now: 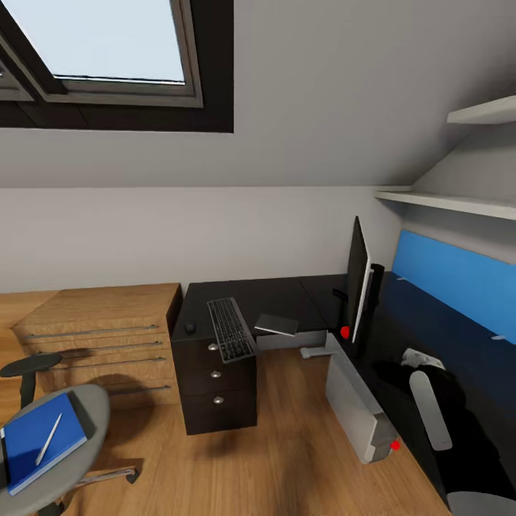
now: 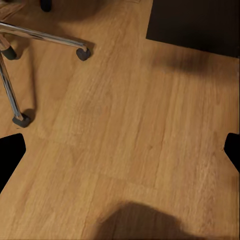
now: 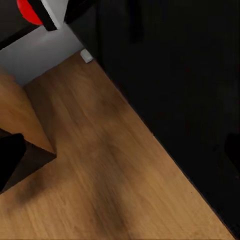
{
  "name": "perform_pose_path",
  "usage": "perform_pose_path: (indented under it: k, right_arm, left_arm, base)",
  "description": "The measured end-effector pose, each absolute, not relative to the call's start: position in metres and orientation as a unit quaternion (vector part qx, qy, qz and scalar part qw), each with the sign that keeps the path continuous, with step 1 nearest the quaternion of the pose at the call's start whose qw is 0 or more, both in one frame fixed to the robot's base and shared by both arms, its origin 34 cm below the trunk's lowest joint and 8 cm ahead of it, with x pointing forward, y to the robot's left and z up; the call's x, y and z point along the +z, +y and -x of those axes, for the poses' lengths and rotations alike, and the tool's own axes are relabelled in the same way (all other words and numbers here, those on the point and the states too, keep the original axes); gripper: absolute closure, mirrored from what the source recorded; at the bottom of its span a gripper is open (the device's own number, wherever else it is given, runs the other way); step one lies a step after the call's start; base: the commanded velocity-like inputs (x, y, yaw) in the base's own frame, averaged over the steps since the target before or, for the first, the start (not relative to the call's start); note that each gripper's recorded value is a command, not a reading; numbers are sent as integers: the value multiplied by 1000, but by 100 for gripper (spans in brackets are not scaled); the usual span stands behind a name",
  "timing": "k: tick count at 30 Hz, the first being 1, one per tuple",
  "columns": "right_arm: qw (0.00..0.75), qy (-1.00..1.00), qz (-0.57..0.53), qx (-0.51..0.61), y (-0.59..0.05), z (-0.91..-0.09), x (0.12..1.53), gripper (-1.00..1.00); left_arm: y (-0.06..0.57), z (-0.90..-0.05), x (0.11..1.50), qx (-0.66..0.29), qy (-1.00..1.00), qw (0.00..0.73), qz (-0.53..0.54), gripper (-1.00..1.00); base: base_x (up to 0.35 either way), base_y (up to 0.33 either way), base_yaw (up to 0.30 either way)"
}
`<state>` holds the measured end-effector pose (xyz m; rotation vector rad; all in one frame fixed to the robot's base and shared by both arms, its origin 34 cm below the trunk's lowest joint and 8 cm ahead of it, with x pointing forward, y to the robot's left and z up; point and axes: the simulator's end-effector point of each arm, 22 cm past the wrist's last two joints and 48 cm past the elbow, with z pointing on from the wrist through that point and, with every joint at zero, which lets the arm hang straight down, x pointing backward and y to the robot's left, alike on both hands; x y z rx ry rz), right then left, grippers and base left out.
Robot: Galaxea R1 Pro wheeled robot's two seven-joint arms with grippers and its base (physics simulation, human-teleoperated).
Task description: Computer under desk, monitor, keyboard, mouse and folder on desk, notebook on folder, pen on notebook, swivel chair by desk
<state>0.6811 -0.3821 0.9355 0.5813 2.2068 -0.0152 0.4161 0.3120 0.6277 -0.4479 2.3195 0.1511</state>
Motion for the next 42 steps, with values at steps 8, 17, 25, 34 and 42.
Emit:
perform_pose_path:
  k: [8,17,25,34,42]
  right_arm:
    - [443,870,-206,-58,-385,-686,936,-100]
    - [464,865,-173,-81,-367,-698,923,-100]
    - [475,860,-170,-81,-364,-701,930,-100]
    - [483,854,-173,-82,-365,-702,934,-100]
    - [507,838,-183,-83,-370,-707,946,-100]
  left_arm:
    - [311,-414,625,59,909,374,175,-100]
    - [325,-414,627,68,908,376,171,-100]
    - [328,-414,627,71,908,377,168,-100]
    - [328,-414,627,70,908,377,167,-100]
    - [328,-414,627,70,908,377,168,-100]
  base:
    - [0,-187,-132]
    - [0,-21,-10]
    - [41,-34,0]
    - [118,-48,0]
    - [144,-1,0]
